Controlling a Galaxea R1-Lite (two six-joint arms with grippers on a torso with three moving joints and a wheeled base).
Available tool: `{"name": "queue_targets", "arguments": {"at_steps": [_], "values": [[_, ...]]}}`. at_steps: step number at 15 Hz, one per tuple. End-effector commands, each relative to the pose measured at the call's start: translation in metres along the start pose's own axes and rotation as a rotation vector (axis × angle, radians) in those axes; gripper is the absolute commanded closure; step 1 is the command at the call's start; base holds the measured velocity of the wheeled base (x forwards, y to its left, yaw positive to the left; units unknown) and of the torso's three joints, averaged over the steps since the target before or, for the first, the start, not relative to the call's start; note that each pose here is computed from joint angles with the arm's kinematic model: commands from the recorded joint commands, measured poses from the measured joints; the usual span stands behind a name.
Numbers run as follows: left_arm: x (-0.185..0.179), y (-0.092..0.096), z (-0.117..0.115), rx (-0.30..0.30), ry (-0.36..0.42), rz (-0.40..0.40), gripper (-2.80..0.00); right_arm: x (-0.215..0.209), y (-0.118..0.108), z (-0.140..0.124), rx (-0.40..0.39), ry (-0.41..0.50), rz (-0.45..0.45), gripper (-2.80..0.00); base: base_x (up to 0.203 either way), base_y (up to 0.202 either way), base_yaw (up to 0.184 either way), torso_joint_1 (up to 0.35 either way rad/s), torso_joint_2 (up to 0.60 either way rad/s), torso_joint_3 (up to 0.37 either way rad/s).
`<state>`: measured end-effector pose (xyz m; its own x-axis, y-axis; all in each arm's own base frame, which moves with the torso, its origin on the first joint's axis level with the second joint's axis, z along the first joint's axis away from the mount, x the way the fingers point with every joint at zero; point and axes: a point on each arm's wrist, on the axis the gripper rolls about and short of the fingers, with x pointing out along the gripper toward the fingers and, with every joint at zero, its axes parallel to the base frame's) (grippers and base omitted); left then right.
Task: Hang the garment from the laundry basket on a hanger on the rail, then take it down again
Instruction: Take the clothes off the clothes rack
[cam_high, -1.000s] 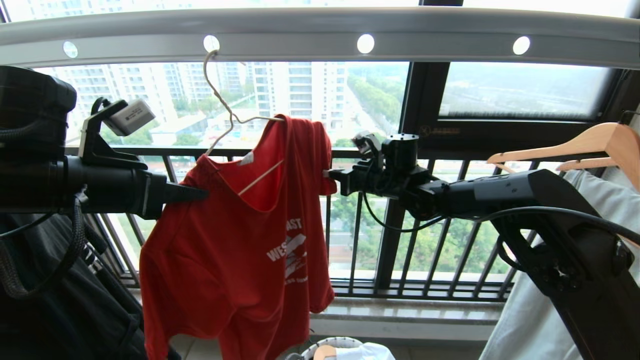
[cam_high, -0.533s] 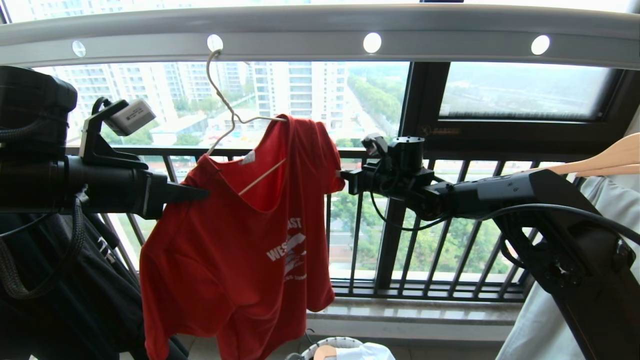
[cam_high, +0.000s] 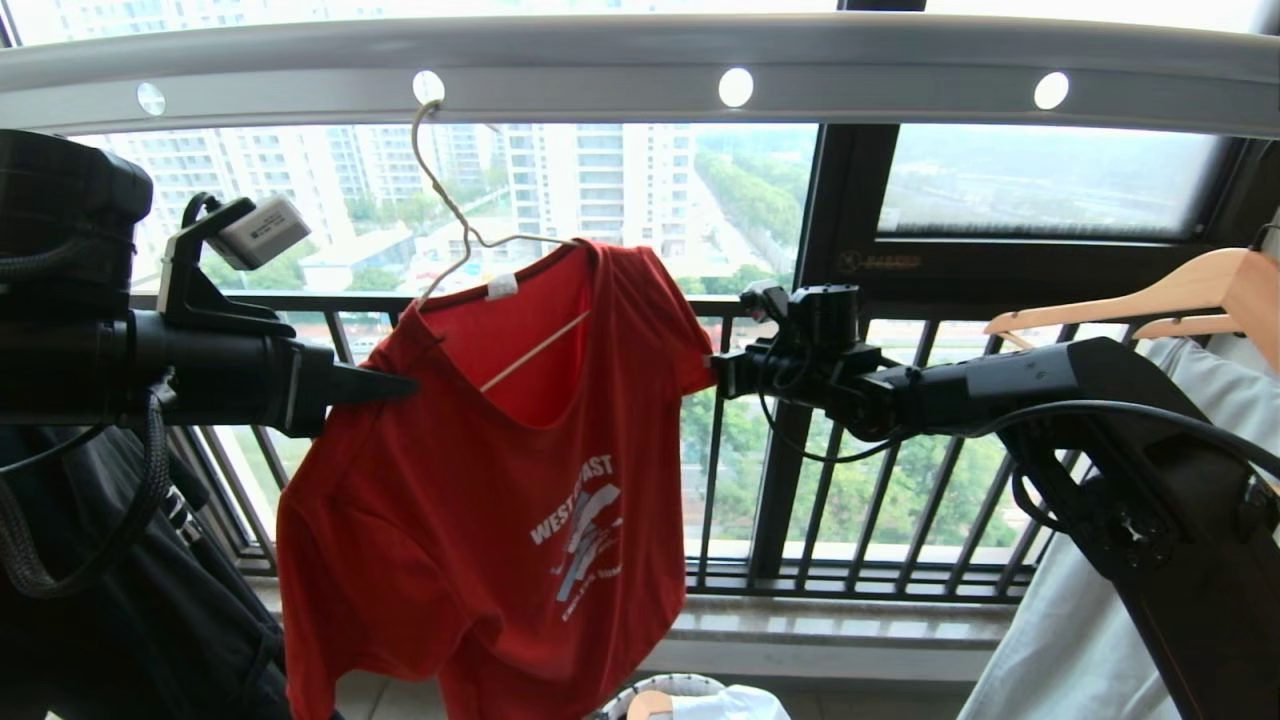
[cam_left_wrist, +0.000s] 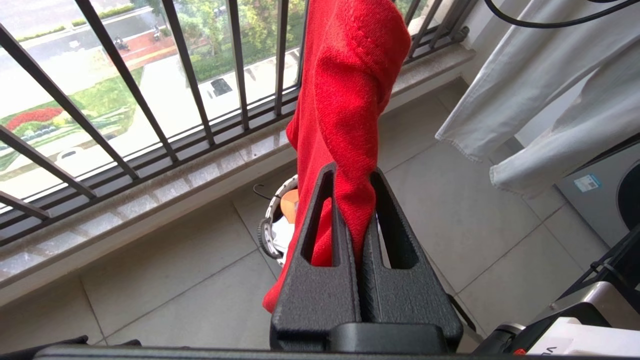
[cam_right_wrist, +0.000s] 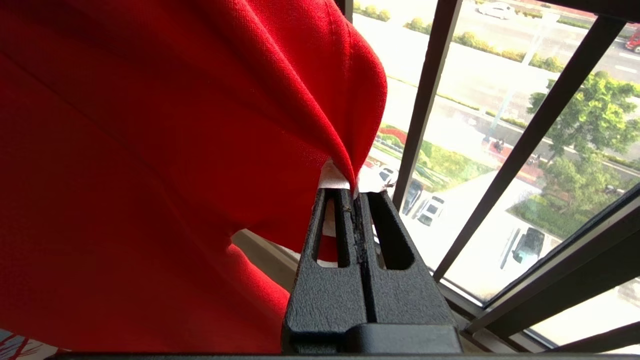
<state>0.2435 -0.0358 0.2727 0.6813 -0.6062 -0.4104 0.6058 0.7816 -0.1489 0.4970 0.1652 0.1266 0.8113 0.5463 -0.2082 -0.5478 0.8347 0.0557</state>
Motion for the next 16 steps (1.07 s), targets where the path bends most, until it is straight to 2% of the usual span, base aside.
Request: {"name": "queue_targets", "arguments": {"at_steps": [1, 5, 8, 9, 16], "values": [[-0.002, -0.001, 0.0, 0.002, -0.003, -0.003, 0.0, 0.001, -0.004, -0.004, 0.005, 0.019, -0.03, 0.0, 0.0, 0.0, 0.0, 0.0, 0.0, 0.0], [-0.002, -0.001, 0.0, 0.002, -0.003, -0.003, 0.0, -0.005, -0.012, -0.006, 0.016, 0.071, -0.123, 0.0, 0.0, 0.0, 0.0, 0.0, 0.0, 0.0], [-0.002, -0.001, 0.0, 0.002, -0.003, -0.003, 0.0, -0.024, -0.003, 0.016, 0.01, 0.048, -0.126, 0.0, 0.0, 0.0, 0.0, 0.0, 0.0, 0.0], [-0.001, -0.001, 0.0, 0.002, -0.002, -0.003, 0.0, -0.029, 0.002, 0.023, 0.006, 0.035, -0.121, -2.8, 0.0, 0.0, 0.0, 0.0, 0.0, 0.0], [0.0, -0.001, 0.0, 0.001, -0.001, -0.006, 0.0, -0.07, 0.029, 0.047, 0.006, 0.037, -0.087, -2.8, 0.0, 0.0, 0.0, 0.0, 0.0, 0.0]]}}
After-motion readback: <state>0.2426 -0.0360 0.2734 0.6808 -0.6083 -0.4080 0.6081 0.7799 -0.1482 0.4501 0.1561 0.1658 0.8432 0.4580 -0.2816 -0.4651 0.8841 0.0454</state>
